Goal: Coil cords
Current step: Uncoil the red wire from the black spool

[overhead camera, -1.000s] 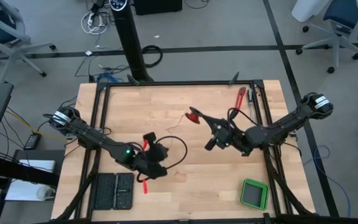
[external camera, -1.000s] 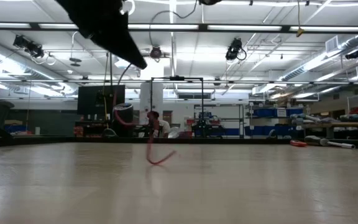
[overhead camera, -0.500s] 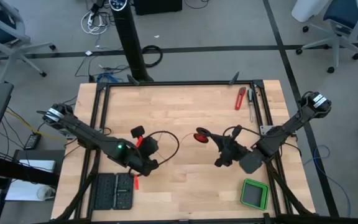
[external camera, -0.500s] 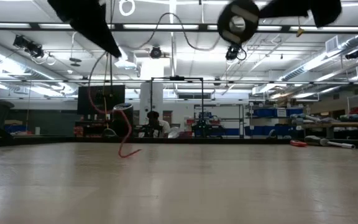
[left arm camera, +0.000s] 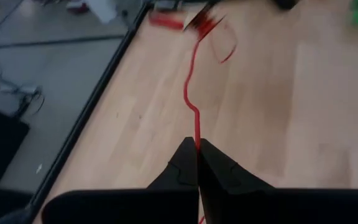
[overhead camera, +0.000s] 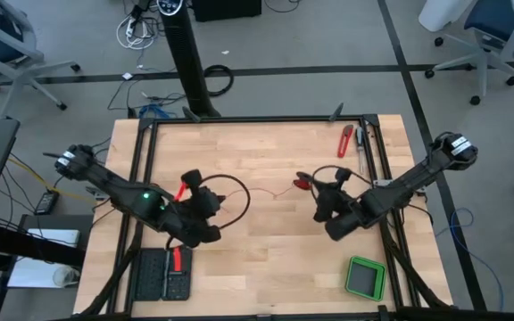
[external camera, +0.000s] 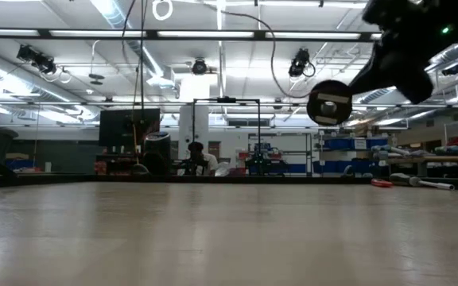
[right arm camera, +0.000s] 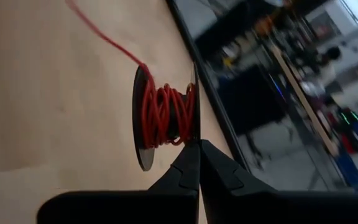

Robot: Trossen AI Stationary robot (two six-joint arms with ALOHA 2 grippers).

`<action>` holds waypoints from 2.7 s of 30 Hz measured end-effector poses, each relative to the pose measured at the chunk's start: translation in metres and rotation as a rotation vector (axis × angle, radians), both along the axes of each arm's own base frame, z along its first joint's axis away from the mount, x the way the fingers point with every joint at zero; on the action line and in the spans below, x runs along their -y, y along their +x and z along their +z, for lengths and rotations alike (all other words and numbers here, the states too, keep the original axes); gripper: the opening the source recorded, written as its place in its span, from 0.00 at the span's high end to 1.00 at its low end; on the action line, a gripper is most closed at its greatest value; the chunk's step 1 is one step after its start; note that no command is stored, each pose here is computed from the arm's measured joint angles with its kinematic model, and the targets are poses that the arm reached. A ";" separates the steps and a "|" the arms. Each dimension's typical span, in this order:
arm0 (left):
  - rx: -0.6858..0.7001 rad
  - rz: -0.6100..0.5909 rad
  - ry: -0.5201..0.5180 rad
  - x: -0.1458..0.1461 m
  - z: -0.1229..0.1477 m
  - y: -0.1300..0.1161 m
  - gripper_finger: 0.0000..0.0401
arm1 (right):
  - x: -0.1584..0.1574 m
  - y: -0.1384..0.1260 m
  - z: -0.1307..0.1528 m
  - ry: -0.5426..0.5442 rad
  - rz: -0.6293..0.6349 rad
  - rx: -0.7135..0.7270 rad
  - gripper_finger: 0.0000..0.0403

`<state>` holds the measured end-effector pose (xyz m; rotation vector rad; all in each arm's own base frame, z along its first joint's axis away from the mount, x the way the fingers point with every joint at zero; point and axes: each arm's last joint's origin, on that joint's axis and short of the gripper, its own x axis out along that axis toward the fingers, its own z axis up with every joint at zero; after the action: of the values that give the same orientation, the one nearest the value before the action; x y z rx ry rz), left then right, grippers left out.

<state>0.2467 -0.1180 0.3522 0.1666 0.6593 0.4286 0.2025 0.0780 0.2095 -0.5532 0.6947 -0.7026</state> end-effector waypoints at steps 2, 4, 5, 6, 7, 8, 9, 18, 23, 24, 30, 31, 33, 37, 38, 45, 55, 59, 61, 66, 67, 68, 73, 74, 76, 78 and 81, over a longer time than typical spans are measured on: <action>0.029 -0.034 -0.005 0.003 0.008 0.002 1.00 | 0.010 0.002 0.000 -0.007 -0.059 0.003 1.00; 0.043 -0.086 -0.017 0.006 0.011 0.004 1.00 | 0.021 0.005 0.000 -0.019 -0.121 0.018 1.00; 0.044 -0.108 -0.017 0.008 0.012 0.005 1.00 | 0.027 0.006 0.001 -0.032 -0.154 0.029 1.00; 0.049 -0.124 -0.016 0.009 0.013 0.005 1.00 | 0.032 0.008 0.001 -0.048 -0.189 0.046 1.00; 0.059 -0.137 -0.025 0.011 0.014 0.006 1.00 | 0.037 0.009 0.002 -0.068 -0.225 0.066 1.00; 0.066 -0.148 -0.035 0.012 0.013 0.007 1.00 | 0.043 0.010 0.003 -0.095 -0.263 0.089 1.00; 0.064 -0.154 -0.036 0.013 0.012 0.008 1.00 | 0.047 0.011 0.004 -0.125 -0.298 0.110 1.00; 0.075 -0.195 -0.062 0.020 -0.017 0.017 1.00 | 0.073 0.018 0.018 -0.268 -0.520 0.325 1.00; 0.098 -0.211 -0.038 0.021 -0.038 0.021 1.00 | 0.074 0.016 0.030 -0.245 -0.549 0.427 1.00; 0.109 -0.213 -0.033 0.021 -0.042 0.022 1.00 | 0.074 0.014 0.032 -0.239 -0.551 0.440 1.00; 0.142 -0.196 -0.009 0.013 -0.067 0.028 1.00 | 0.073 0.001 0.050 -0.198 -0.552 0.527 1.00; 0.145 -0.185 -0.007 0.011 -0.071 0.028 1.00 | 0.071 -0.001 0.053 -0.189 -0.547 0.545 1.00; 0.143 -0.165 -0.002 0.006 -0.081 0.029 1.00 | 0.069 -0.004 0.060 -0.172 -0.539 0.572 1.00; 0.148 -0.130 0.003 -0.005 -0.097 0.030 1.00 | 0.063 -0.001 0.081 -0.093 -0.439 0.573 1.00; 0.146 -0.121 0.005 -0.007 -0.099 0.030 1.00 | 0.061 0.002 0.088 -0.063 -0.369 0.564 1.00; 0.088 -0.067 0.057 -0.023 -0.114 0.029 1.00 | 0.040 0.013 0.131 -0.093 0.054 0.672 1.00; 0.025 0.263 0.314 -0.043 -0.125 0.012 1.00 | -0.003 0.005 0.126 -0.077 0.395 0.600 1.00; 0.061 0.318 0.361 -0.044 -0.123 0.011 1.00 | -0.018 0.001 0.118 -0.037 0.515 0.544 1.00; 0.067 0.319 0.357 -0.044 -0.121 0.012 0.99 | -0.022 0.000 0.115 -0.029 0.538 0.516 1.00; 0.057 0.262 0.280 -0.041 -0.117 0.016 0.89 | -0.024 -0.001 0.110 0.001 0.544 0.489 1.00; 0.050 0.248 0.277 -0.041 -0.115 0.017 0.85 | -0.024 -0.001 0.108 0.003 0.542 0.480 1.00; 0.051 0.242 0.274 -0.040 -0.114 0.017 0.81 | -0.024 -0.001 0.107 0.006 0.539 0.470 1.00; 0.047 0.214 0.272 -0.039 -0.109 0.020 0.56 | -0.022 -0.003 0.097 0.037 0.468 0.419 1.00; 0.046 0.205 0.267 -0.038 -0.107 0.021 0.52 | -0.022 -0.003 0.095 0.053 0.452 0.409 1.00; 0.056 0.181 0.230 -0.037 -0.105 0.023 0.44 | -0.021 -0.004 0.090 0.093 0.424 0.402 1.00; 0.084 0.145 0.170 -0.034 -0.102 0.027 0.39 | -0.019 -0.004 0.086 0.130 0.401 0.401 1.00; 0.112 0.069 0.090 -0.031 -0.099 0.031 0.36 | -0.015 -0.003 0.084 0.141 0.368 0.401 1.00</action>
<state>0.2781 -0.0872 0.2527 0.2040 0.5377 0.5310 0.1997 0.0931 0.2938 -0.3796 0.2535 -0.3973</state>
